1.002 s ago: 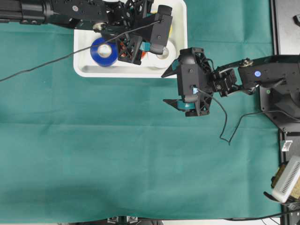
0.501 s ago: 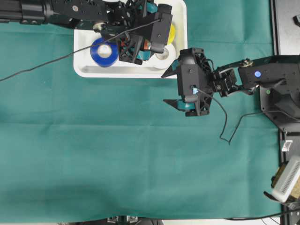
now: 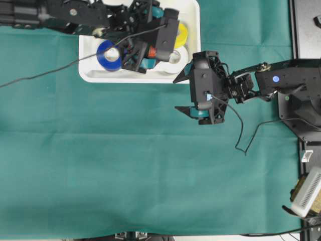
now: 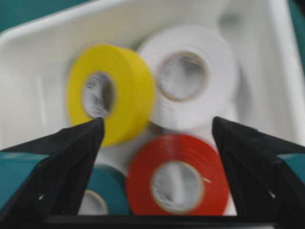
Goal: Put the tape alternately from left to right into the white case.
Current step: 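Withdraw the left gripper from the tray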
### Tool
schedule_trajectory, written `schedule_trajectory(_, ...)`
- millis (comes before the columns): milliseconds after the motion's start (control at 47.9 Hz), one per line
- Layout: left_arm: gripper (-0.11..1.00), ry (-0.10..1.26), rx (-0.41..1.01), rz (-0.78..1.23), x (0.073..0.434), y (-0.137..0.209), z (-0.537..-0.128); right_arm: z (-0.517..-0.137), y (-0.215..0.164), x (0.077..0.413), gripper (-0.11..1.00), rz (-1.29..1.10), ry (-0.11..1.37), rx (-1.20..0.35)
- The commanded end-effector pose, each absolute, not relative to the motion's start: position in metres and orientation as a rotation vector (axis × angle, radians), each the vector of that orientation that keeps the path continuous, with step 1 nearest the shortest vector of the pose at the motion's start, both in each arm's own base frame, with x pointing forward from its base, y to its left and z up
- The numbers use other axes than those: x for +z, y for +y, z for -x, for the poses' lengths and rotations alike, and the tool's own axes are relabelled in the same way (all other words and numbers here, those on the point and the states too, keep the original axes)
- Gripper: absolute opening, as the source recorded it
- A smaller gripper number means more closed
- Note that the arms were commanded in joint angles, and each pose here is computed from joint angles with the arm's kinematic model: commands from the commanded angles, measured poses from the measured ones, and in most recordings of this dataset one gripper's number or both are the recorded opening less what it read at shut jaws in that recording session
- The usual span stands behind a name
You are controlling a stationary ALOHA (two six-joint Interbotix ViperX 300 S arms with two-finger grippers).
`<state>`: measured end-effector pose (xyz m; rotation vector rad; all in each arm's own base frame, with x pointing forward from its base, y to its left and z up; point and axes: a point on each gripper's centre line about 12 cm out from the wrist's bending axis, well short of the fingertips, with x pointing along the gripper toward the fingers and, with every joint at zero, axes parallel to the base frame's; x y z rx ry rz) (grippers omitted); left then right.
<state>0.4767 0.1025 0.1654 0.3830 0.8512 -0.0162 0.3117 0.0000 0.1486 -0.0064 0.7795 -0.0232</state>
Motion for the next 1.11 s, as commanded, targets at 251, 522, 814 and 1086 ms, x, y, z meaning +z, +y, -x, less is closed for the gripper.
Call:
schedule_trajectory(251,0.62,0.788,-0.074,-0.415,0.197,0.061,-0.456,-0.314,0.002,0.157,0.84,0.002,0.746,-0.016)
schedule_trajectory(522,0.62,0.817,-0.149,-0.433,0.19,0.027,-0.428,-0.314,0.002,0.158,0.84,0.002,0.744,-0.016)
schedule_trajectory(814,0.62,0.848,-0.166,-0.353,0.183,0.001,-0.394,-0.314,0.002,0.157,0.84,0.002,0.746,-0.016)
schedule_trajectory(1086,0.62,0.869,-0.124,-0.222,0.178,-0.007,-0.374,-0.312,0.002,0.156,0.84,0.002,0.751,-0.015)
